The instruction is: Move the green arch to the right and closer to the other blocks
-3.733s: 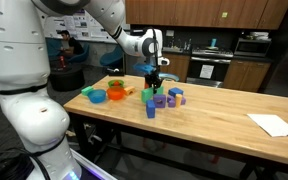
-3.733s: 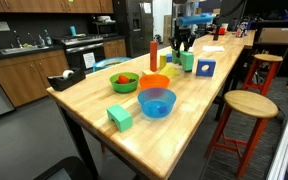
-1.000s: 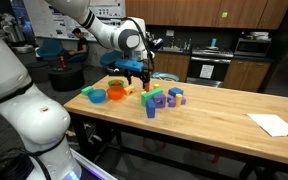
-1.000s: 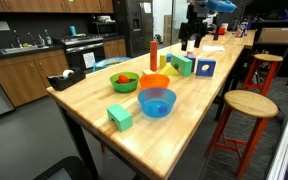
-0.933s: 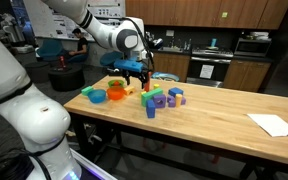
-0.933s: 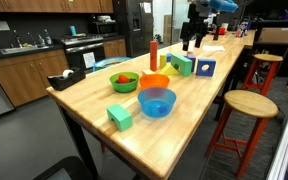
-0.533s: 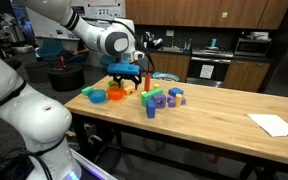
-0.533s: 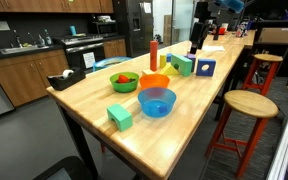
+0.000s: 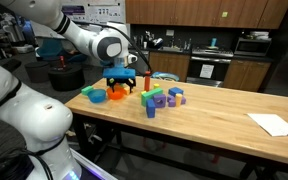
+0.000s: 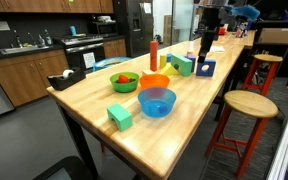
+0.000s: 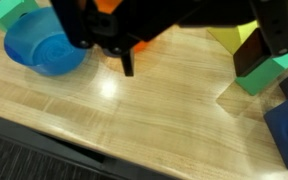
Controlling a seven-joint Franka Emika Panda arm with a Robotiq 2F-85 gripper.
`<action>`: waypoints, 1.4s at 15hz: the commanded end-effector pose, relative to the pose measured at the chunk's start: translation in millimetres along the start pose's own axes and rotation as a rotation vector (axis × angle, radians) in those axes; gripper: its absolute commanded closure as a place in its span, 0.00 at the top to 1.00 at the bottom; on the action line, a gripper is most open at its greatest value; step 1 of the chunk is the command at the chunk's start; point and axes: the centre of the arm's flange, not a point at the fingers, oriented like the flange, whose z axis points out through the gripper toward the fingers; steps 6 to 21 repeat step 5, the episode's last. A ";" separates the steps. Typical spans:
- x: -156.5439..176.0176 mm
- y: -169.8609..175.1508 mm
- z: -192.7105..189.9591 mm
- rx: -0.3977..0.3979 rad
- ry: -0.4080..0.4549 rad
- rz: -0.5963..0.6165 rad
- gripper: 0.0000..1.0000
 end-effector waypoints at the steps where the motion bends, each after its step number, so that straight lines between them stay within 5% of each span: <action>1: 0.3 0.3 0.0 0.000 0.000 0.000 1.00; 21: 0.5 0.9 0.5 0.001 -0.002 0.001 1.00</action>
